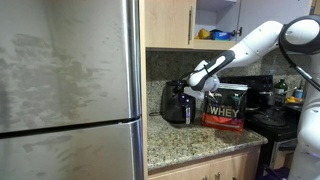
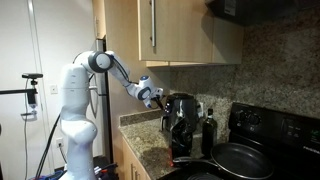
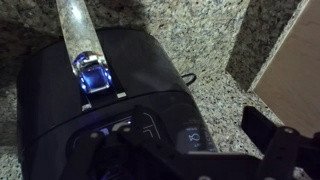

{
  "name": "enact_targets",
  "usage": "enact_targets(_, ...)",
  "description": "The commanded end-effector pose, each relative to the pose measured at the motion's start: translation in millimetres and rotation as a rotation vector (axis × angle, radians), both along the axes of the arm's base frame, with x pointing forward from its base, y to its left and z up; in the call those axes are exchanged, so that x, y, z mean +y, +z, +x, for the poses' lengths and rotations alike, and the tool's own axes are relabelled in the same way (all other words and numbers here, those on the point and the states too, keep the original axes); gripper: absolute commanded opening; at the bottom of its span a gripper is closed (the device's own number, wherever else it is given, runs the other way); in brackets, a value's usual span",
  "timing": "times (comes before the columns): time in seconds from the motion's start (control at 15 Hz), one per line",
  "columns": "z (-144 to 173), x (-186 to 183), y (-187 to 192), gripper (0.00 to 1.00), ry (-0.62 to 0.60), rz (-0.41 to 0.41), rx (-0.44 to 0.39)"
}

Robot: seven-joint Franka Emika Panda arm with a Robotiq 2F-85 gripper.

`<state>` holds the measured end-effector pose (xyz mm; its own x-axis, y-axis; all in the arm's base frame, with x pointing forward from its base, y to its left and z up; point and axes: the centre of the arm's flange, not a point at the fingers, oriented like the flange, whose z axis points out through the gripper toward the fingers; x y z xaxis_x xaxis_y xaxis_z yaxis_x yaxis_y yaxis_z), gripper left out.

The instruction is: Turn off the air fryer

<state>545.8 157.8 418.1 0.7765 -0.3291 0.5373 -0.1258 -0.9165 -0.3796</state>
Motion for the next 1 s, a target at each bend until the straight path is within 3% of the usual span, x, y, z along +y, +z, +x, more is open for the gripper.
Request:
enact_targets(0.0,0,0,0,1.00,0.000,0.000,0.000)
enact_targets(0.67,11,-9,-9,1.00,-0.038,0.002,0.010)
enact_targets(0.93,27,-9,-7,1.00,-0.043,0.017,-0.054)
